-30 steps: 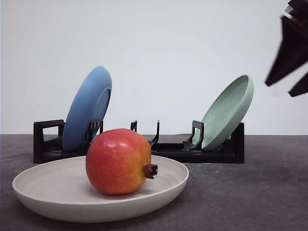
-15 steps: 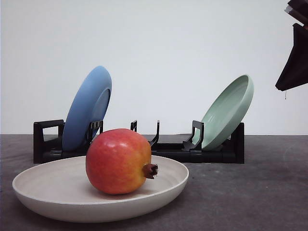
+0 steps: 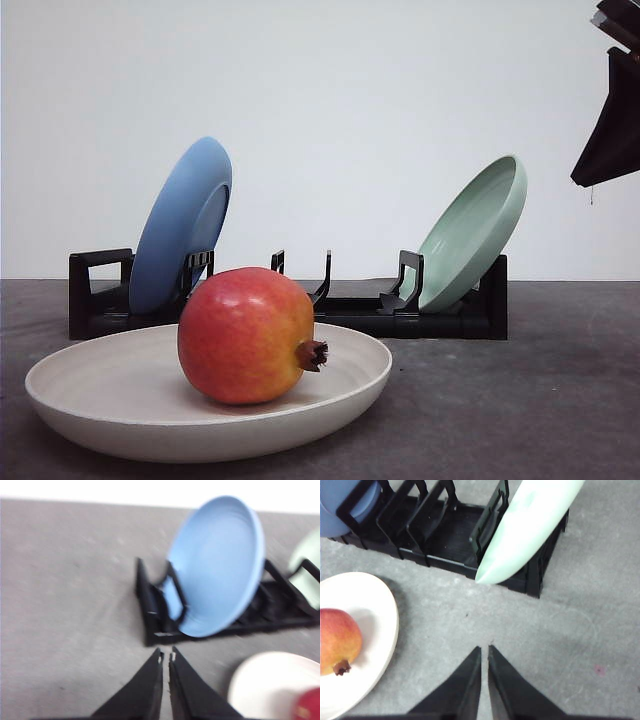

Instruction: Place pomegranate in white plate

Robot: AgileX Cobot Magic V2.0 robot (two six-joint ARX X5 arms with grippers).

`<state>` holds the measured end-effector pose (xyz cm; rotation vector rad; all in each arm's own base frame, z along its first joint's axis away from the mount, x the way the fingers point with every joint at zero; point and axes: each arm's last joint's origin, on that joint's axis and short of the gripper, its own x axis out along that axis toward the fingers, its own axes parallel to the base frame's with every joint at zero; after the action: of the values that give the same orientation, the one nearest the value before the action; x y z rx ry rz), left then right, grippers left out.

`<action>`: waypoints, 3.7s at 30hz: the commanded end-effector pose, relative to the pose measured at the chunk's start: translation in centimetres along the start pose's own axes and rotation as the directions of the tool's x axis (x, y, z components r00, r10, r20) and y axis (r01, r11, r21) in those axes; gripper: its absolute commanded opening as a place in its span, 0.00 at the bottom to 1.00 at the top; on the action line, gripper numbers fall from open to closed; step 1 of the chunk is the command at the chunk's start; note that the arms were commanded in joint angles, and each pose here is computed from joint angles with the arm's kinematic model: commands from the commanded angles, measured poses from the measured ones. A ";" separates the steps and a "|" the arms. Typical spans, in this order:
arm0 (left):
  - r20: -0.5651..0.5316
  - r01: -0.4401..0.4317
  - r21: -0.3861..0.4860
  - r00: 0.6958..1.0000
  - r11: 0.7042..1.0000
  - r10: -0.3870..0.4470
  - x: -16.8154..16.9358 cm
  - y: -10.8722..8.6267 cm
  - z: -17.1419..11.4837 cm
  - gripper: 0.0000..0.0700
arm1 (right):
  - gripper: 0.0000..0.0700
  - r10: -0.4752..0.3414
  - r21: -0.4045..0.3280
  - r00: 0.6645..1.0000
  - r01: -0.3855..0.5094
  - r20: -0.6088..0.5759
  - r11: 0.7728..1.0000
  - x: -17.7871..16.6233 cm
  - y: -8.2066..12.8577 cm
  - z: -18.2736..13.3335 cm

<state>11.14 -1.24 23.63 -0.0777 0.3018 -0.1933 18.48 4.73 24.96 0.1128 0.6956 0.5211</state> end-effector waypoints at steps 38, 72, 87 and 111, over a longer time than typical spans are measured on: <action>0.129 -0.213 -0.012 0.969 0.977 0.213 0.7 2.0 -8.7 0.00 | 0.03 0.004 -0.003 1.000 -0.004 0.011 1.000 0.1 0.1 0.2; 0.129 -0.213 -0.012 0.969 0.977 0.213 0.7 2.0 -8.7 0.00 | 0.03 -0.394 0.055 0.750 0.433 0.532 0.900 -2.7 -2.5 -12.2; 0.130 -0.213 -0.012 0.968 0.977 0.213 0.7 2.0 -8.7 0.00 | 0.03 -0.392 0.061 0.713 0.442 0.582 0.895 -2.6 -2.7 -12.9; 0.129 -0.213 -0.012 0.969 0.977 0.213 0.7 2.0 -8.7 0.00 | 0.03 -0.392 0.061 0.713 0.442 0.581 0.895 -2.6 -2.7 -12.9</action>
<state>9.53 0.16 15.28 -0.0672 0.1659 0.0230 9.67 0.18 15.93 0.0151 0.0822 0.0547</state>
